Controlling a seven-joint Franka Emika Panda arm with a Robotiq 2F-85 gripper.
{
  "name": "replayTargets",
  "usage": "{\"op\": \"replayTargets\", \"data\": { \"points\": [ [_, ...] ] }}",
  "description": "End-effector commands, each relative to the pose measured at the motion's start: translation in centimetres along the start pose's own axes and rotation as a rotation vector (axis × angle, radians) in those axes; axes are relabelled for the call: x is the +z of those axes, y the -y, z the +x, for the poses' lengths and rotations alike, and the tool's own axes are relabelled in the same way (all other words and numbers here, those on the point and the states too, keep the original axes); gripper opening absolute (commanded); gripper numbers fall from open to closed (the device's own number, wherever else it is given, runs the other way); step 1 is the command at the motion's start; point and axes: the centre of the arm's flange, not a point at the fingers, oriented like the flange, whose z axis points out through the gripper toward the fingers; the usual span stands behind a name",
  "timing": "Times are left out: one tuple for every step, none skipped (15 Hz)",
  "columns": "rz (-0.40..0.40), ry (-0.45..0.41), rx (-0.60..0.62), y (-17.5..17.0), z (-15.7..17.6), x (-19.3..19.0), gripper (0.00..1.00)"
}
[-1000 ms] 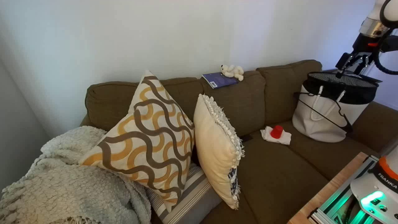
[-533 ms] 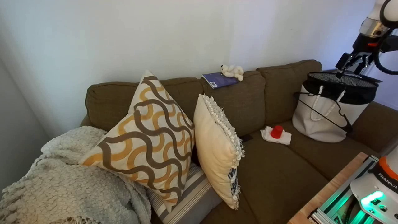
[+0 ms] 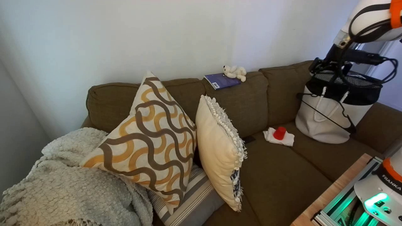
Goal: Put the book on the seat of the sofa
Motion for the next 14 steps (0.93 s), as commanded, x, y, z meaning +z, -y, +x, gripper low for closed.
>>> {"op": "replayTargets", "data": {
  "points": [
    [0.095,-0.065,0.169,5.5,4.7,4.3,1.0],
    [0.122,-0.086,0.201,7.0,6.0,4.7,1.0],
    [0.141,-0.099,0.228,7.9,6.6,4.9,1.0],
    [0.132,-0.09,0.22,9.0,7.4,5.0,1.0],
    [0.125,-0.081,0.219,9.7,7.7,5.1,1.0],
    [0.122,-0.095,0.187,7.7,5.4,4.5,1.0],
    [0.125,-0.092,0.192,8.5,6.2,4.8,1.0],
    [0.126,-0.091,0.195,9.1,6.7,5.0,1.0],
    [0.127,-0.09,0.196,9.3,7.0,5.1,1.0],
    [0.127,-0.09,0.197,9.3,7.1,5.2,1.0],
    [0.128,-0.09,0.198,9.3,7.2,5.2,1.0],
    [0.128,-0.091,0.198,9.3,7.2,5.1,1.0],
    [0.128,-0.091,0.198,9.4,7.2,5.1,1.0],
    [0.128,-0.091,0.198,9.4,7.2,5.1,1.0]
  ]
}}
